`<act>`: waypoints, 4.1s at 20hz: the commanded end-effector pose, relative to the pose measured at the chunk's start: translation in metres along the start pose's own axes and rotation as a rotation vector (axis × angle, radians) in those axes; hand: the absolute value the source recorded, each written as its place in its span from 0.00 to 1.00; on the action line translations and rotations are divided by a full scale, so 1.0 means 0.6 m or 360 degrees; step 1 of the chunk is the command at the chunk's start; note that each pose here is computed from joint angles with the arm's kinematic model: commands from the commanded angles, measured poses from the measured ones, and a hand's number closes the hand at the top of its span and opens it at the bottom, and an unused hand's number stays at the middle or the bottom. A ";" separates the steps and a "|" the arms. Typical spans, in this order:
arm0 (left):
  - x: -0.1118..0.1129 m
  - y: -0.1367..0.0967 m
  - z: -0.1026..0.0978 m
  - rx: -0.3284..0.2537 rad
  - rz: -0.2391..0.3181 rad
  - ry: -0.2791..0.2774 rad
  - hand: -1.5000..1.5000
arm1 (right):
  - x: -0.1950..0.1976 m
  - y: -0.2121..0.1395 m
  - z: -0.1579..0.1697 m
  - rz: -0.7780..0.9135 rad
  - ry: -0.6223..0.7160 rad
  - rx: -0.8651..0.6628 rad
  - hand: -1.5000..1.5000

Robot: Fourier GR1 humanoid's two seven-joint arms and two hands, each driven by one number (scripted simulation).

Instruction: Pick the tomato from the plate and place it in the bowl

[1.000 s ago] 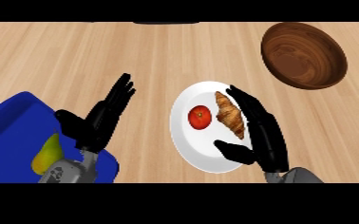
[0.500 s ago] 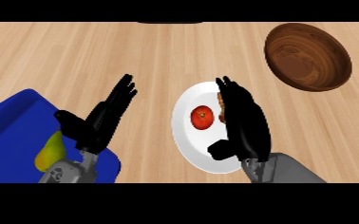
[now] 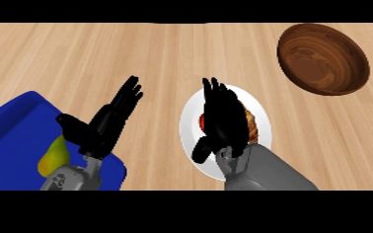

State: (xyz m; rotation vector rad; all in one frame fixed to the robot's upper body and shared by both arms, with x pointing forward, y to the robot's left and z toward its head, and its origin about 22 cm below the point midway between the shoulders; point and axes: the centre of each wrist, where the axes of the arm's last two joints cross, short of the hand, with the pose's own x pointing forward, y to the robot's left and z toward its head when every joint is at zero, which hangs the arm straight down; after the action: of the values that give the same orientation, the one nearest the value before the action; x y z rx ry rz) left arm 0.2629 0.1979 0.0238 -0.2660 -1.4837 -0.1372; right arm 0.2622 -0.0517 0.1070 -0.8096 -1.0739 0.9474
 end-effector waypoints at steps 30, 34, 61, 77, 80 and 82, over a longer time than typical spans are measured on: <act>-0.003 0.006 -0.033 0.0010 -0.0001 0.0019 0.50 | 0.000 0.090 -0.049 0.0231 0.0508 0.0175 0.00; 0.001 0.013 -0.006 0.0022 0.0010 0.0002 0.50 | -0.019 0.107 -0.063 0.0249 0.0540 0.0178 0.00; 0.008 0.008 0.007 0.0013 0.0022 0.0015 0.50 | -0.048 0.171 -0.108 0.0360 0.0311 0.0044 1.00; 0.026 0.003 -0.006 0.0004 0.0036 0.0020 0.50 | -0.058 -0.025 -0.115 0.0329 0.0365 -0.0315 1.00; 0.000 -0.004 -0.010 0.0006 0.0026 0.0010 0.50 | -0.014 -0.060 -0.078 0.0215 0.0315 -0.0454 1.00; -0.003 0.027 0.009 0.0031 -0.0005 0.0007 0.50 | -0.004 -0.097 -0.054 0.0195 0.0291 -0.0591 1.00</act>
State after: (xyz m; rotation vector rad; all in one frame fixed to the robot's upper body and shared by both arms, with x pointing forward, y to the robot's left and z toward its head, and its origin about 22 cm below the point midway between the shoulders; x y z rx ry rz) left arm 0.2645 0.2024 0.0264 -0.2593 -1.4824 -0.1229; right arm 0.3208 -0.0829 0.1076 -1.1685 -1.0437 0.8802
